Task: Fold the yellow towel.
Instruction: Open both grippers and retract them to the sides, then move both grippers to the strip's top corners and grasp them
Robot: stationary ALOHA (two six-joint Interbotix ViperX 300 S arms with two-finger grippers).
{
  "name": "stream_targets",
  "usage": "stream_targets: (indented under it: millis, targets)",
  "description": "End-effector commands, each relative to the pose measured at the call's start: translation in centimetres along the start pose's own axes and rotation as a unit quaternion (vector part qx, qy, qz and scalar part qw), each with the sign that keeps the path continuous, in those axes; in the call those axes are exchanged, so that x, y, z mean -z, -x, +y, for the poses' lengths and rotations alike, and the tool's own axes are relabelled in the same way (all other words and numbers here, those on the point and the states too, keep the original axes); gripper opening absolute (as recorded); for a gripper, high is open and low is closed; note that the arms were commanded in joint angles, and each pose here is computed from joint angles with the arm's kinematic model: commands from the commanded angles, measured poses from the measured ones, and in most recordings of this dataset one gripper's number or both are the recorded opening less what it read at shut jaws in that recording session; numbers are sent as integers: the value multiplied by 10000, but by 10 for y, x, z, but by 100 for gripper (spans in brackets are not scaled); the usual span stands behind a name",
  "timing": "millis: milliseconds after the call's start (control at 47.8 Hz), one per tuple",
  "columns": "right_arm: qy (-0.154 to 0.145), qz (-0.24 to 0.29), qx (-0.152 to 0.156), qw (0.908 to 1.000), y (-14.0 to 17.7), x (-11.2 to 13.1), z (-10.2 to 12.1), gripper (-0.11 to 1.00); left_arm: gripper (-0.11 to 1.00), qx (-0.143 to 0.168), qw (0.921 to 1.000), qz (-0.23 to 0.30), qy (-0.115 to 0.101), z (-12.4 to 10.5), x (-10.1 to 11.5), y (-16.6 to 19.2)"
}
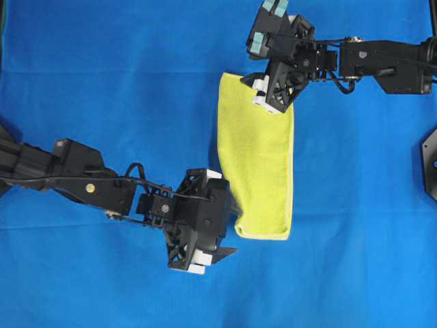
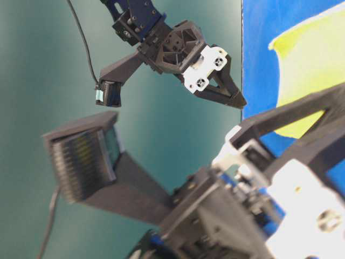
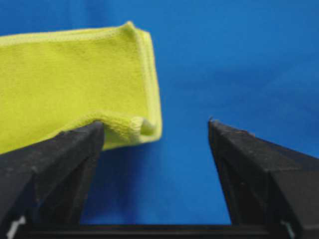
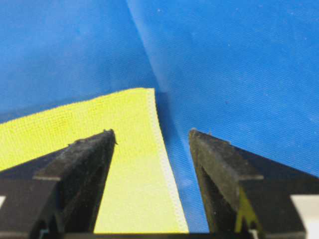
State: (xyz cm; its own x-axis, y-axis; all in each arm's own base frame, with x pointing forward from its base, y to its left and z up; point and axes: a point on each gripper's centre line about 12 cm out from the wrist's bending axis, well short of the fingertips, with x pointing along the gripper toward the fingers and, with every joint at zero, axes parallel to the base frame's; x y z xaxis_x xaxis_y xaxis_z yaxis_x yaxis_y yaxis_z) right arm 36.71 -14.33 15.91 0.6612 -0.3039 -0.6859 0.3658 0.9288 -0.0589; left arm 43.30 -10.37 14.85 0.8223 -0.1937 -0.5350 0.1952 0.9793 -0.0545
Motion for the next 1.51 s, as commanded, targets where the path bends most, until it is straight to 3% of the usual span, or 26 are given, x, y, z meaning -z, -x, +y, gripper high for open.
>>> stream_targets:
  millis: [0,146,314,502,753,1088,1234,1485]
  targets:
    - [21,-249,-6,9997,17,-13,1,63,77,15,9999,-122,70,-1,-21,20]
    - [68,-435,-103,9990,44,-14,12,63,77,135,9999,26,96,-14,-27,50]
    - [168,-718,-338,9967,84,-6,29,63,75,168,9996,-210,30,-15,-34,82]
    - [120,-1176,-629,9910,131,11,39,63,75,-63,9963,-842,132,9,-33,115]
    - [-150,-1733,-738,9820,181,48,29,63,75,-501,9886,-1399,238,40,-5,167]
    - [-443,-1914,-826,9770,196,100,23,63,75,-571,9794,-1912,292,38,38,228]
    - [-483,-1886,-841,9773,195,102,23,63,74,-605,9763,-2056,289,39,39,238]
    - [-488,-1949,-922,9753,193,99,25,63,74,-640,9782,-1952,300,41,41,229]
